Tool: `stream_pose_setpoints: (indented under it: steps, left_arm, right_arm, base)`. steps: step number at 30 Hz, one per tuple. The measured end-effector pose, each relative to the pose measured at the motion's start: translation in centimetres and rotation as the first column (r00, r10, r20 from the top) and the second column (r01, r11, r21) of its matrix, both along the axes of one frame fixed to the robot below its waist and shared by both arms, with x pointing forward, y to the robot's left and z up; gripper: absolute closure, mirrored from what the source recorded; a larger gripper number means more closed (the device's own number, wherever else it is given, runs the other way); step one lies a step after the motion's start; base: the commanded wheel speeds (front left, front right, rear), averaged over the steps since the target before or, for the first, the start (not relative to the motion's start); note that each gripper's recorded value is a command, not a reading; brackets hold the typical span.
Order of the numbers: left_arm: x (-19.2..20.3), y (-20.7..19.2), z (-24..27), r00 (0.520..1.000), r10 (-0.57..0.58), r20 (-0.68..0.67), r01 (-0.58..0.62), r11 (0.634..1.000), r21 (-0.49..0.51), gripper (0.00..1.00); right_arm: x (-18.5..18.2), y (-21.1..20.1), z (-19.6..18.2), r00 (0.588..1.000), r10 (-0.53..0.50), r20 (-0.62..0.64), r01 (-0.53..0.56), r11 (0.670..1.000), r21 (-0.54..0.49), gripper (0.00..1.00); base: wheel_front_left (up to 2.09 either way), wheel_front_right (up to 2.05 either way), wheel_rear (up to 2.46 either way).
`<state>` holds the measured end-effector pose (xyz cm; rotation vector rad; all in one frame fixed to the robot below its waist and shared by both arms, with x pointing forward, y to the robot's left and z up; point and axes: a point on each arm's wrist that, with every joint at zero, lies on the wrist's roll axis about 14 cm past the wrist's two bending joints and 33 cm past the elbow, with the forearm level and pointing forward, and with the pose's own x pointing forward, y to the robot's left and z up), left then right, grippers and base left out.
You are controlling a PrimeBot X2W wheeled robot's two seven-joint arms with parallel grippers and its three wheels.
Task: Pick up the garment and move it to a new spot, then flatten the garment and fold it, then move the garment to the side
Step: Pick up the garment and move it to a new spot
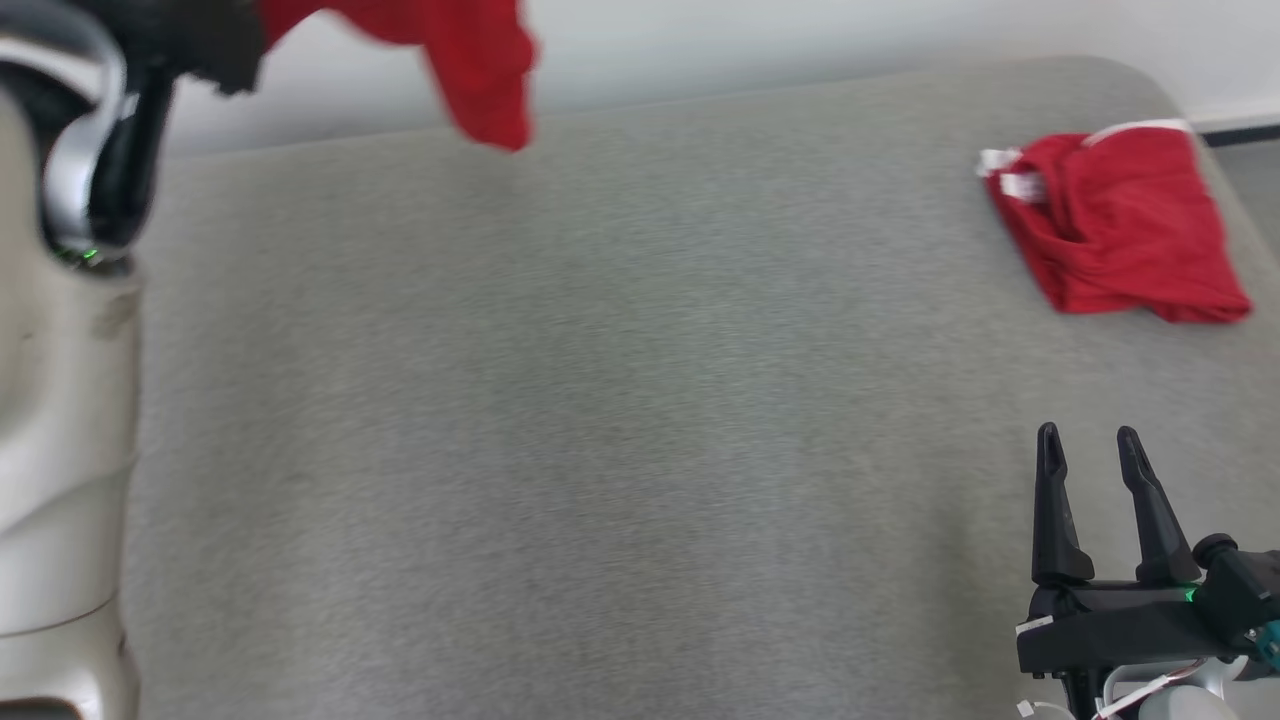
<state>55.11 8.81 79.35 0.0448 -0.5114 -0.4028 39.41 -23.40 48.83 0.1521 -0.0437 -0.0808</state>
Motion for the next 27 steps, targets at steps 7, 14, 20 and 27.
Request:
stream_pose_setpoints:
  steps: [7,14,20,27]
  left_arm:
    - [-1.6,-10.5,0.5,0.965,-0.262,-0.006,0.262,0.965,-0.020,1.00]
    - [-1.8,-15.7,-8.1,0.905,-0.386,-0.177,0.382,0.922,-0.059,1.00]
    - [-3.0,-13.9,-16.9,0.876,-0.350,-0.333,0.335,0.937,-0.104,1.00]
    - [-6.7,-7.2,-26.6,0.820,-0.198,-0.537,0.181,0.980,-0.085,1.00]
  right_arm:
    - [-2.7,-3.3,1.0,0.993,-0.119,0.019,0.119,0.993,0.007,0.00]
    - [-4.4,-5.6,0.8,0.980,-0.200,0.007,0.200,0.980,-0.001,0.00]
    - [-3.6,-4.8,0.1,0.984,-0.176,-0.012,0.176,0.984,-0.007,0.00]
    - [-1.9,-2.3,-0.3,0.996,-0.086,-0.016,0.086,0.996,-0.009,0.00]
  base:
    - [0.00,0.00,0.00]
    - [0.00,0.00,0.00]
    - [0.00,0.00,0.00]
    - [0.00,0.00,0.00]
